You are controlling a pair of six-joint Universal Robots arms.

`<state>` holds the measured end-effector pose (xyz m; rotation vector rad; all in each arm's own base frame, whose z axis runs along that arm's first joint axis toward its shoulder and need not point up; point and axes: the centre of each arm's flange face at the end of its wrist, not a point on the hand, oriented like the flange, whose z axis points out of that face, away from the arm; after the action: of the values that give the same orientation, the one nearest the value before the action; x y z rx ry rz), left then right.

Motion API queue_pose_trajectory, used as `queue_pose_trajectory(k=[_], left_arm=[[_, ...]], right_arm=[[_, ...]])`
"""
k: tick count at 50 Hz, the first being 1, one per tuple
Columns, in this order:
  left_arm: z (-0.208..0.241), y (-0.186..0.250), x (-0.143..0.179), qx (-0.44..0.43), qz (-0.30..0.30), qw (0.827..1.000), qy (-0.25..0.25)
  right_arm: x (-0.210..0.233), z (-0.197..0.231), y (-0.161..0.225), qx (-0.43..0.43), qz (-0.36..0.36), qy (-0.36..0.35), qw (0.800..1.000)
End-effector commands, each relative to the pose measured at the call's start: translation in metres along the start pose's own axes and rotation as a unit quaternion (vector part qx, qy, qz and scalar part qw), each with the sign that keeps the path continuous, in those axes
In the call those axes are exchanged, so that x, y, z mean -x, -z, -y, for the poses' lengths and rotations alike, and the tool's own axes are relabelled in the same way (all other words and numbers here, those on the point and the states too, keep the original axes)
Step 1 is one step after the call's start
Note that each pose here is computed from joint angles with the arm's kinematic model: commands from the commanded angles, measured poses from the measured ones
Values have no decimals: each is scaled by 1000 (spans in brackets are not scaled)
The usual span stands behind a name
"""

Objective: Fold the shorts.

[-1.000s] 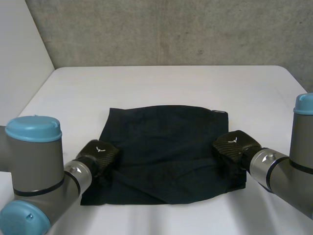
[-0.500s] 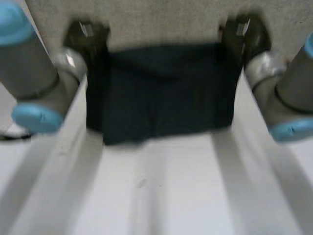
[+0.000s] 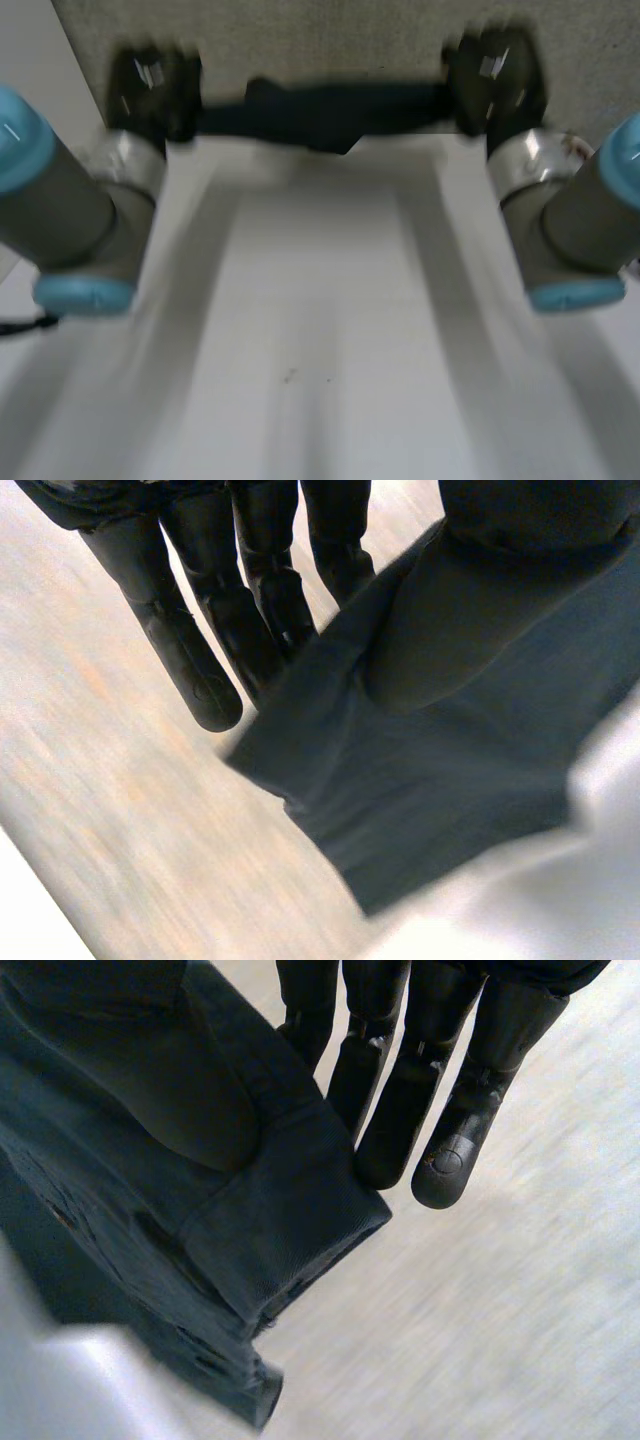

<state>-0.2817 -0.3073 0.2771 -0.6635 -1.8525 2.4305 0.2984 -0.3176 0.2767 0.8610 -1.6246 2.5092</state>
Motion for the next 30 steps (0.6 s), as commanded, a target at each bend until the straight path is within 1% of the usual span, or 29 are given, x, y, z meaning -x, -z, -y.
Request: queue_pose_trajectory(k=[1, 3, 8, 14, 16, 18, 19, 20, 22, 23, 24, 26, 27, 28, 29, 30], left_arm=[[-116, 53, -39, 179, -81, 980, -18], [-128, 63, -42, 203, -90, 975, -21], [-139, 85, -44, 245, -104, 964, -27], [-111, 110, -32, 281, -119, 951, -39], [-104, 117, -30, 292, -125, 947, -40], [-94, 127, -27, 311, -134, 940, -42], [-90, 132, -25, 319, -137, 937, -42], [-85, 143, -22, 342, -147, 927, -46], [-80, 155, -18, 369, -154, 915, -51], [-77, 162, -17, 383, -159, 908, -54], [-72, 175, -13, 412, -169, 894, -59], [-67, 190, -10, 444, -186, 874, -67], [-64, 198, -9, 459, -195, 864, -73], [-57, 215, -4, 491, -220, 838, -94], [-57, 218, -4, 494, -224, 834, -97], [-51, 226, -1, 503, -240, 823, -113]], right_arm=[[53, -92, 49, 174, 101, -2, 980], [60, -104, 61, 212, 123, -2, 969], [59, -104, 77, 255, 148, -7, 955], [48, -81, 91, 275, 177, -10, 945], [47, -74, 102, 296, 200, -15, 934], [47, -71, 110, 315, 218, -18, 924], [48, -69, 119, 335, 237, -17, 912], [49, -69, 124, 346, 248, -17, 905], [48, -67, 133, 366, 265, -12, 892], [46, -62, 143, 382, 282, -1, 880], [45, -60, 149, 390, 292, 6, 873], [42, -54, 163, 408, 318, 25, 856], [39, -48, 179, 425, 349, 47, 834], [36, -40, 194, 441, 382, 67, 810], [35, -36, 201, 446, 397, 73, 799], [33, -33, 207, 451, 409, 78, 790]])
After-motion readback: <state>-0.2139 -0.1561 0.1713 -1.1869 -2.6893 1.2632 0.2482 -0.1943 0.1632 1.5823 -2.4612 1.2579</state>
